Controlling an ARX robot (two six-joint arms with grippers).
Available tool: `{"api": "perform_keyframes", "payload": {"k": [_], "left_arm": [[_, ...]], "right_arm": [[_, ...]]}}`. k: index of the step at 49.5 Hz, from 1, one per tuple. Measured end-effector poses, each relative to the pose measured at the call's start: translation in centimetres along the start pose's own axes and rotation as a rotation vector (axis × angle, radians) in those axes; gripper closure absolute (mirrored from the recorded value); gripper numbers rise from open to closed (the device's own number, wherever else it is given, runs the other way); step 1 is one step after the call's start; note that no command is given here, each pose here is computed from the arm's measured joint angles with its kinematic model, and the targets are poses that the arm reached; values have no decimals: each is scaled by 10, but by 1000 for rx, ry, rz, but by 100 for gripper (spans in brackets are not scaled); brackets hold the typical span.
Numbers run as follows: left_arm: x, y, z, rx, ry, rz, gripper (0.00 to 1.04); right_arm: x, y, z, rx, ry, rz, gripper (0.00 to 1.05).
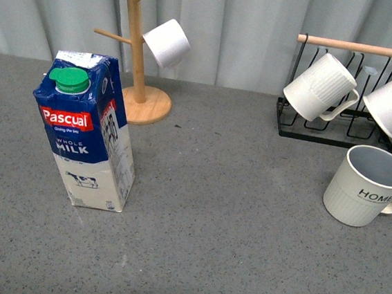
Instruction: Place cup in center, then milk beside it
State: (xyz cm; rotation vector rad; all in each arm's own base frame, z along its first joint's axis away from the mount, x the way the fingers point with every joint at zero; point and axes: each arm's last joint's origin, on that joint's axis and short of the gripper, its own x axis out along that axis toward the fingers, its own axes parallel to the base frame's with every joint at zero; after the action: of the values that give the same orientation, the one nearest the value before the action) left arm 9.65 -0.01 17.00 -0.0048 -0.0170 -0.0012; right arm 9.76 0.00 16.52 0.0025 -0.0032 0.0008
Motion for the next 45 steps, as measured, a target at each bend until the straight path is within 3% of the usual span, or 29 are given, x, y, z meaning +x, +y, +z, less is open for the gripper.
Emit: {"api": "perform_keyframes", "payload": {"k": [45], "left_arm": [[0, 0, 0, 0, 0, 0, 6]], "right_arm": [[0, 0, 0, 0, 0, 0, 9]]}}
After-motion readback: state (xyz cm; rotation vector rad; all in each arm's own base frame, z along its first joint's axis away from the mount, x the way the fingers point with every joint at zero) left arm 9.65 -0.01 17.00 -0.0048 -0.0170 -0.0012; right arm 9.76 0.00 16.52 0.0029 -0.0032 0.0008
